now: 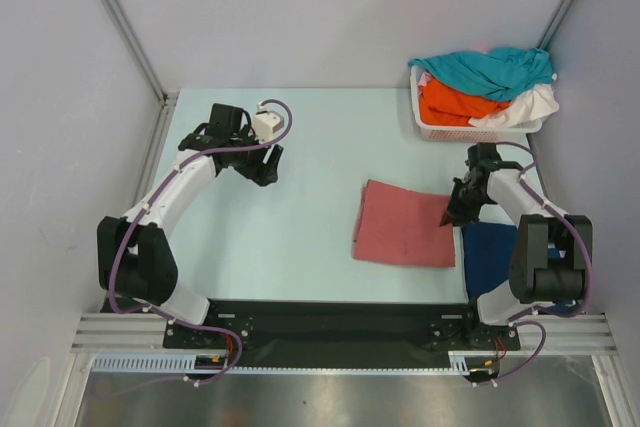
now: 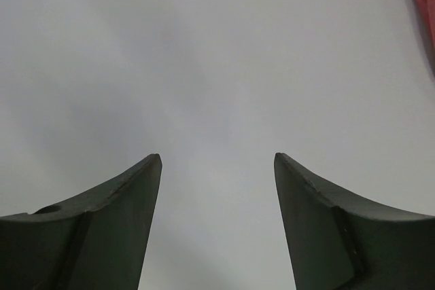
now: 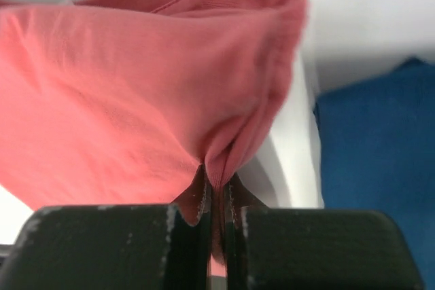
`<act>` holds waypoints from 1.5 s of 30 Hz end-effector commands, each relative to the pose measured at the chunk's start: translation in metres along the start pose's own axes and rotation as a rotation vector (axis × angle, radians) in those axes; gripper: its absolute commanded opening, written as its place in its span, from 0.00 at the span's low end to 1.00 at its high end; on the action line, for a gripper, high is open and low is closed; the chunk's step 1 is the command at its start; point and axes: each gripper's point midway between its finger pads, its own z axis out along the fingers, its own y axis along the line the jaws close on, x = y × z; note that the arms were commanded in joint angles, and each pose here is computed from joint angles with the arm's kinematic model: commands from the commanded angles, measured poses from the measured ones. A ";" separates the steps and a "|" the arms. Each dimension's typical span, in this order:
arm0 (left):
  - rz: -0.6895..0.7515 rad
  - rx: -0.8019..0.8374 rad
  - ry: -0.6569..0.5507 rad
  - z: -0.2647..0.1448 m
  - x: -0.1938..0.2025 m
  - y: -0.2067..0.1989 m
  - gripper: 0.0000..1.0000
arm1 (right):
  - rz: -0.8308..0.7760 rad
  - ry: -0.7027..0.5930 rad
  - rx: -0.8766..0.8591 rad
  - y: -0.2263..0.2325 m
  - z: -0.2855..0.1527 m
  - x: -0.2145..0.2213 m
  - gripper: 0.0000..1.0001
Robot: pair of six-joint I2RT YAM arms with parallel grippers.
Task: Fold and stack the t-shirts
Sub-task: Neatly place the folded tshirt to the corner
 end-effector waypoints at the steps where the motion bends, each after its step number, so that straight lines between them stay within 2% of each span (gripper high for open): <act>1: 0.058 -0.041 -0.089 -0.017 -0.030 0.006 0.73 | -0.064 0.093 0.044 -0.009 -0.013 0.014 0.00; 5: 0.071 -0.061 -0.098 -0.019 -0.033 0.010 0.73 | -0.188 0.147 0.127 -0.009 -0.024 0.012 0.00; 8: 0.079 -0.066 -0.110 -0.020 -0.038 0.011 0.73 | -0.295 0.108 0.099 0.007 -0.028 0.005 0.00; 11: 0.082 -0.070 -0.122 -0.022 -0.041 0.012 0.73 | -0.478 0.084 0.117 0.020 -0.034 0.007 0.00; 18: 0.076 -0.074 -0.143 -0.023 -0.049 0.016 0.73 | -0.606 0.005 0.120 0.020 -0.057 -0.003 0.00; 21: 0.073 -0.072 -0.147 -0.023 -0.051 0.018 0.73 | -0.654 0.024 0.228 0.001 -0.068 -0.007 0.00; 24: 0.068 -0.075 -0.152 -0.023 -0.054 0.022 0.73 | -0.710 0.149 0.368 -0.034 -0.073 0.011 0.00; 32: 0.057 -0.079 -0.163 -0.022 -0.062 0.033 0.73 | -0.822 0.040 0.370 -0.044 -0.106 0.024 0.00; 35: 0.053 -0.073 -0.163 -0.020 -0.064 0.034 0.73 | -0.848 0.050 0.379 -0.050 -0.119 0.036 0.00; 40: 0.045 -0.076 -0.159 -0.016 -0.062 0.037 0.73 | -0.894 0.070 0.486 -0.083 -0.137 0.055 0.00; 45: 0.046 -0.081 -0.155 -0.014 -0.062 0.040 0.73 | -0.896 0.021 0.658 -0.110 -0.164 0.043 0.00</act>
